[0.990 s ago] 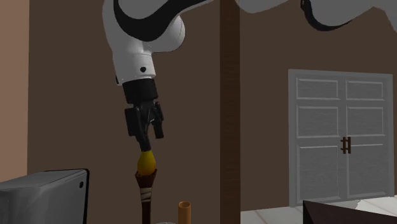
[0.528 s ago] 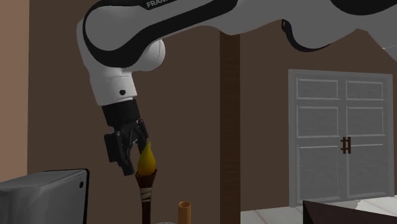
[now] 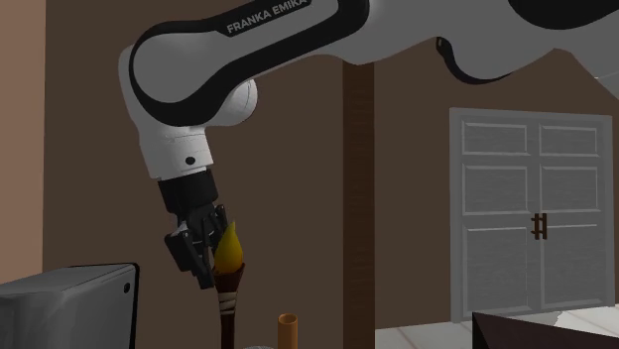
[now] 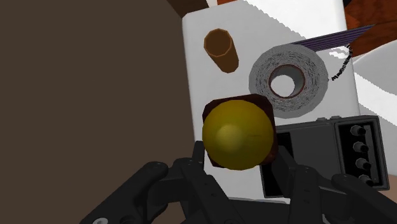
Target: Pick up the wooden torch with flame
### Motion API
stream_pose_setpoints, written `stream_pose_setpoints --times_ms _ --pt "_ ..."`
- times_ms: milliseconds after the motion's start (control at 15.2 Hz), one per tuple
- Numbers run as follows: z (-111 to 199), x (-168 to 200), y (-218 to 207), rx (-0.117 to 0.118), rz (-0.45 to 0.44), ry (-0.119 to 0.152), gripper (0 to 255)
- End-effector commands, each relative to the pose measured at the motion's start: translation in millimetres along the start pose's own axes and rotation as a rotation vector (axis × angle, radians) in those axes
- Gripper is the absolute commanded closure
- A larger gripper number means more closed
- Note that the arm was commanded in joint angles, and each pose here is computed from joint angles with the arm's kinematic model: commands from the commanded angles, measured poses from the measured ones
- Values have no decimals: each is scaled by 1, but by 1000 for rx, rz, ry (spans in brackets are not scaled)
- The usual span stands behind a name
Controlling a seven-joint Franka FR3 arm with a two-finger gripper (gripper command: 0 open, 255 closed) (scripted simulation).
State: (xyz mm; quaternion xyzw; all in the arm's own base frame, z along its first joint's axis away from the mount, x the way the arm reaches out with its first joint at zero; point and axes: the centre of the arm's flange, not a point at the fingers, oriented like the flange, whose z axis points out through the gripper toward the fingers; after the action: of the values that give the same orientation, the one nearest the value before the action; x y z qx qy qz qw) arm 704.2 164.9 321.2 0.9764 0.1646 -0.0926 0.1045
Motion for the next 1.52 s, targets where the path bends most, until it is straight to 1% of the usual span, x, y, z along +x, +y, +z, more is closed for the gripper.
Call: stream_pose_setpoints --times_ms 0,396,1386,1452 --pt "1 0 0 0 0 -1 255" --pt "0 0 -1 0 0 -1 255" --pt "-76 -17 13 0 0 -1 255" --pt "-76 -17 13 0 0 -1 255"
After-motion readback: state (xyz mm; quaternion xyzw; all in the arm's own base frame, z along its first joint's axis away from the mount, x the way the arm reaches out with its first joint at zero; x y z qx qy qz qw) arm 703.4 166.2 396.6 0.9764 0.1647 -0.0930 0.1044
